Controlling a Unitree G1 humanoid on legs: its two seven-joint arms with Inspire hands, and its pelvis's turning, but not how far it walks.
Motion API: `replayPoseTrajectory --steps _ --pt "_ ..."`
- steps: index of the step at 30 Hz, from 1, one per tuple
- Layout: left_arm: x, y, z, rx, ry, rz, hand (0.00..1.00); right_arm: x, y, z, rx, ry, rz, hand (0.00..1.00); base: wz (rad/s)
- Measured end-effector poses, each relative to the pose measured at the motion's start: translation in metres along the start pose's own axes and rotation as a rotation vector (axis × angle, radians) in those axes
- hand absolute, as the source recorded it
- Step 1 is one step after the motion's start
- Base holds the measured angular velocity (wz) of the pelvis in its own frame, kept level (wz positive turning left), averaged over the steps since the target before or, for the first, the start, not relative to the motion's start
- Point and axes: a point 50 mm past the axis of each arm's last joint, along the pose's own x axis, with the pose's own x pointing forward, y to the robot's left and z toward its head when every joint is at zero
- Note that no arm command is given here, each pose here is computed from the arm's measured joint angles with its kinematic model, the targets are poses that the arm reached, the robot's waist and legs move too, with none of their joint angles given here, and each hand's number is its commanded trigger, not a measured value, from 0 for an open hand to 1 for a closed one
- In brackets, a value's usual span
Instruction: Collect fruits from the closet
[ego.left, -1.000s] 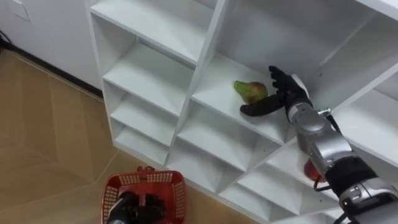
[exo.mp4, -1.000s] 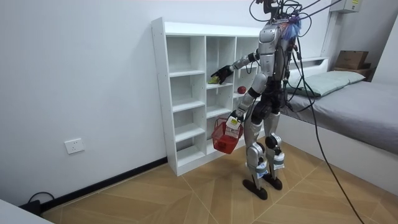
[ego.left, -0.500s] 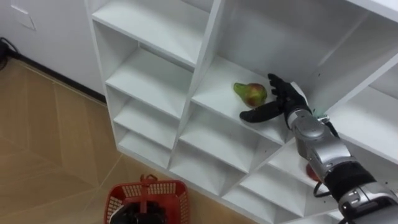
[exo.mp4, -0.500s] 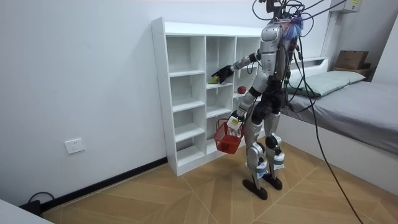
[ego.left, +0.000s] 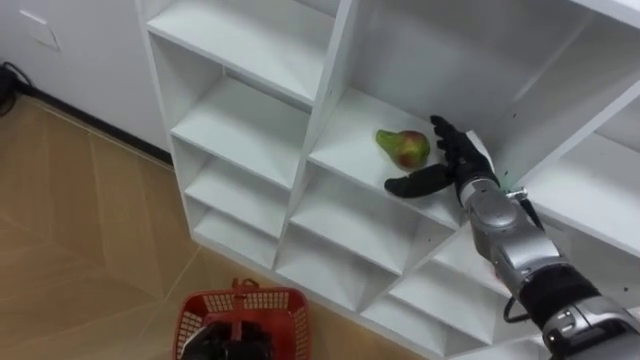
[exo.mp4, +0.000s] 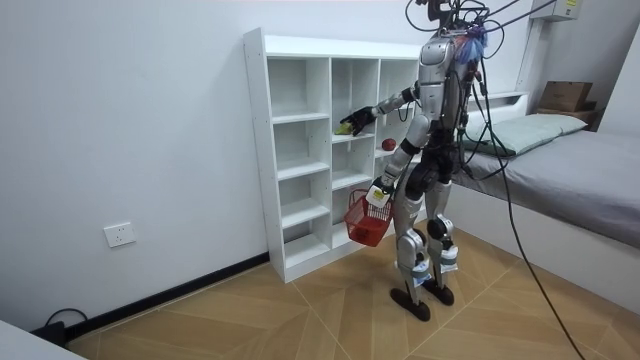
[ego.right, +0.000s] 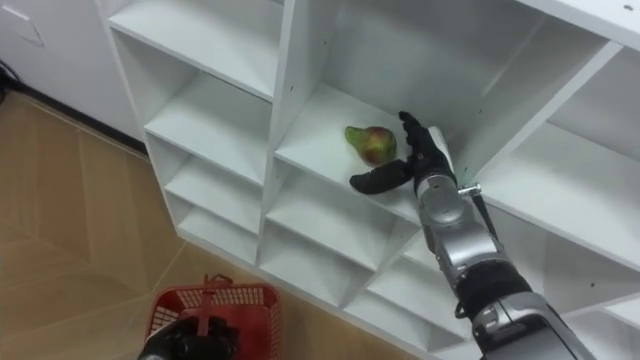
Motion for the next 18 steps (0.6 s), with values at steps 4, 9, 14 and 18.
replayPoseTrajectory --steps 4,9,14,18 --pt "0.0 -0.002 -0.001 0.016 0.006 -0.01 1.0 0.0 0.001 0.0 -0.016 -0.009 -0.005 0.0 0.0" --pt "0.001 -0.006 0.0 0.03 0.007 -0.023 1.0 0.001 0.007 0.007 -0.036 -0.039 -0.021 0.0 -0.02" --pt "0.003 -0.011 0.001 0.031 0.006 -0.037 1.0 0.001 0.008 0.014 -0.046 -0.067 -0.026 0.0 -0.02" --pt "0.003 -0.014 0.003 0.029 0.003 -0.044 1.0 0.001 0.008 0.017 -0.045 -0.076 -0.035 0.0 -0.05"
